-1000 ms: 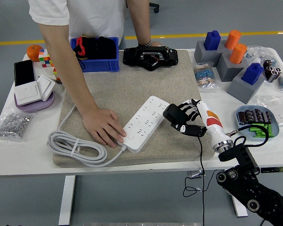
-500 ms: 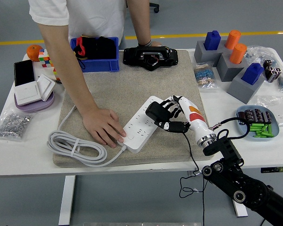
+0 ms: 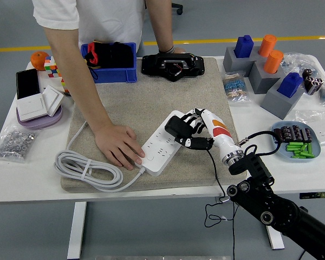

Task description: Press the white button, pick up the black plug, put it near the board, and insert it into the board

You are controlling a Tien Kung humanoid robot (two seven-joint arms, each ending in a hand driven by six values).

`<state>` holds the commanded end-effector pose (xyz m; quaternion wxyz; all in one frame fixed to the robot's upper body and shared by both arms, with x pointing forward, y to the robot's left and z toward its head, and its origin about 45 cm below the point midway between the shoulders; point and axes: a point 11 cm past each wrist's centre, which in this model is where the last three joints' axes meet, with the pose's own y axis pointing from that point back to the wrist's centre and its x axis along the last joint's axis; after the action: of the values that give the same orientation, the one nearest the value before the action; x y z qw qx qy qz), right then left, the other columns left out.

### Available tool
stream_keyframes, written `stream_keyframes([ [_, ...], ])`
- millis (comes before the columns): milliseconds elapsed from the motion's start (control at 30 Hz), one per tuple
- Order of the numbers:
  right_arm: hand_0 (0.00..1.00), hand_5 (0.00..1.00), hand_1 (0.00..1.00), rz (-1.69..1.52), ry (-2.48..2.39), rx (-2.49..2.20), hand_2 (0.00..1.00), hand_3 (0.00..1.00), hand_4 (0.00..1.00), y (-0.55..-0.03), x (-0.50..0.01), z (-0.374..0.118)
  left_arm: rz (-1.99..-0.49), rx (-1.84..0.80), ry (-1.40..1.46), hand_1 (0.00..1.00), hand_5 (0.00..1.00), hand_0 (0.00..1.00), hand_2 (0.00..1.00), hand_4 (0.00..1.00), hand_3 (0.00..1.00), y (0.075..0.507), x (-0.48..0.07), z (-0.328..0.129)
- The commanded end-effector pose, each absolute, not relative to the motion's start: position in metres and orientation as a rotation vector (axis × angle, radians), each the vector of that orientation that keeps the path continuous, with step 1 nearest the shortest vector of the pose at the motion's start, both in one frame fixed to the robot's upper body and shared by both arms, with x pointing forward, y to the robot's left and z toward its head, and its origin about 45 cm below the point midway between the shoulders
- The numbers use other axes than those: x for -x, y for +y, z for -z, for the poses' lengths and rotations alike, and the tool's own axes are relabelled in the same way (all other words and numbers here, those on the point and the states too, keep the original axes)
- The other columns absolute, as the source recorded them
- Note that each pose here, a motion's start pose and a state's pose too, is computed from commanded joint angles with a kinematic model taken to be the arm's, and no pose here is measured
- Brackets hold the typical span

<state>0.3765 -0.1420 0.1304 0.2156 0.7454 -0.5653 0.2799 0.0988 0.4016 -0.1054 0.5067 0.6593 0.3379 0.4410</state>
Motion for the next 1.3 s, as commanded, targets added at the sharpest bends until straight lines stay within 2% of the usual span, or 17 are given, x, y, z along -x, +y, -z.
stream_keyframes([
  [1300,0.328,0.002,0.321,-0.794,-1.538,-2.016,0.346,0.447,0.847,-0.153,-0.383,-0.121,-1.056,-1.589,0.813,0.636,0.166,0.688,0.614,0.561,0.633,0.399,-0.099,0.106],
])
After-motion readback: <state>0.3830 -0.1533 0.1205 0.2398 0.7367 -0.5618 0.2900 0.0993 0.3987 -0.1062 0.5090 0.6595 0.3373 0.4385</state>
